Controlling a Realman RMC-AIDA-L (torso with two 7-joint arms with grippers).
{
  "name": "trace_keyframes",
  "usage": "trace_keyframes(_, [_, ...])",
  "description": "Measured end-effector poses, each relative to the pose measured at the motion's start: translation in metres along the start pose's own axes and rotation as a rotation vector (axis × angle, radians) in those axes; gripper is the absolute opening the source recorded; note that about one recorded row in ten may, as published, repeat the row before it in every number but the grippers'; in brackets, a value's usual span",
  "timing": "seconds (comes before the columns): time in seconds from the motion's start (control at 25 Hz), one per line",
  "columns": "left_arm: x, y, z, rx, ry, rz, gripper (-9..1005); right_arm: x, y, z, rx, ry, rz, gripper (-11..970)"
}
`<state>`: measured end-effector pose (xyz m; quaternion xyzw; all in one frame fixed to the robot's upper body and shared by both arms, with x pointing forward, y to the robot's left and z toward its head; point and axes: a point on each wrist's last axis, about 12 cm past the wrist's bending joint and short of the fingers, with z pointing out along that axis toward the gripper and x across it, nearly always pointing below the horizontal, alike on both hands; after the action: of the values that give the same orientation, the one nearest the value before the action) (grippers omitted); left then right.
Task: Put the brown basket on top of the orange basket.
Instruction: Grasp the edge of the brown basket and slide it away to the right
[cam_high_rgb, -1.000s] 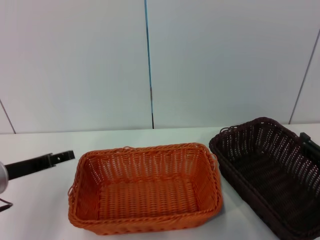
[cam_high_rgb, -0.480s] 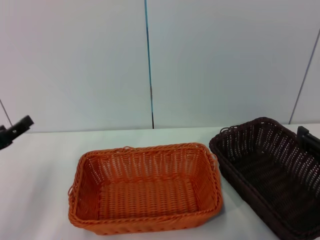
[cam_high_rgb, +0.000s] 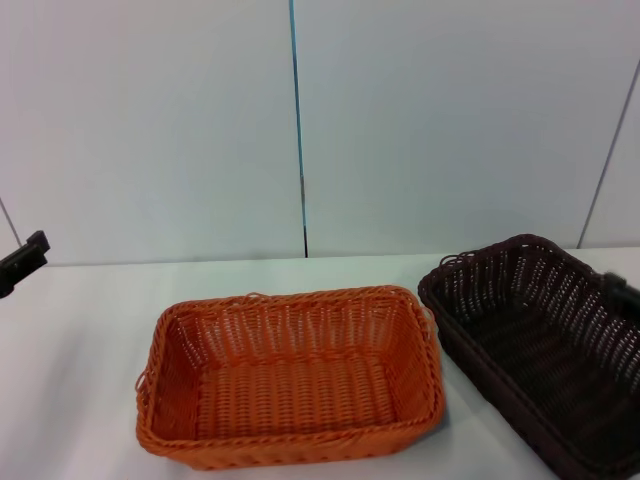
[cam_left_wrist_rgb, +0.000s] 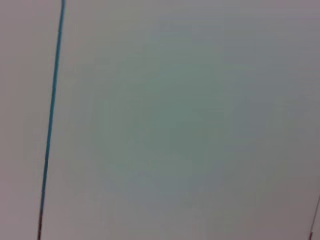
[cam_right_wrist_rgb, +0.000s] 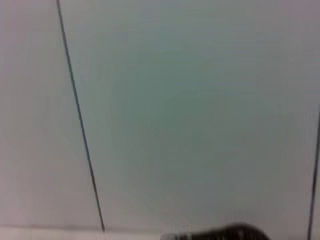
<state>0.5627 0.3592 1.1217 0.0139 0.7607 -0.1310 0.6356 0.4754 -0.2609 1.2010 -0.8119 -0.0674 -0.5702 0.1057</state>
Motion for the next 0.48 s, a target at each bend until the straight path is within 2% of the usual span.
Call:
trace_keyframes(0.08, [0.001,-0.002,0.000,0.002,0.004,0.027,906,0.001,0.004,0.000,-0.002,-0.024,0.013,732])
trace_keyframes(0.32, [0.000,-0.006,0.002,0.014,0.005,0.036,906,0.009,0.033,-0.004,-0.032,-0.195,0.055,732])
trace_keyframes(0.48, [0.002,-0.005,0.000,0.013,0.012,0.040,906,0.022,0.053,-0.007,-0.057,-0.283,0.059,732])
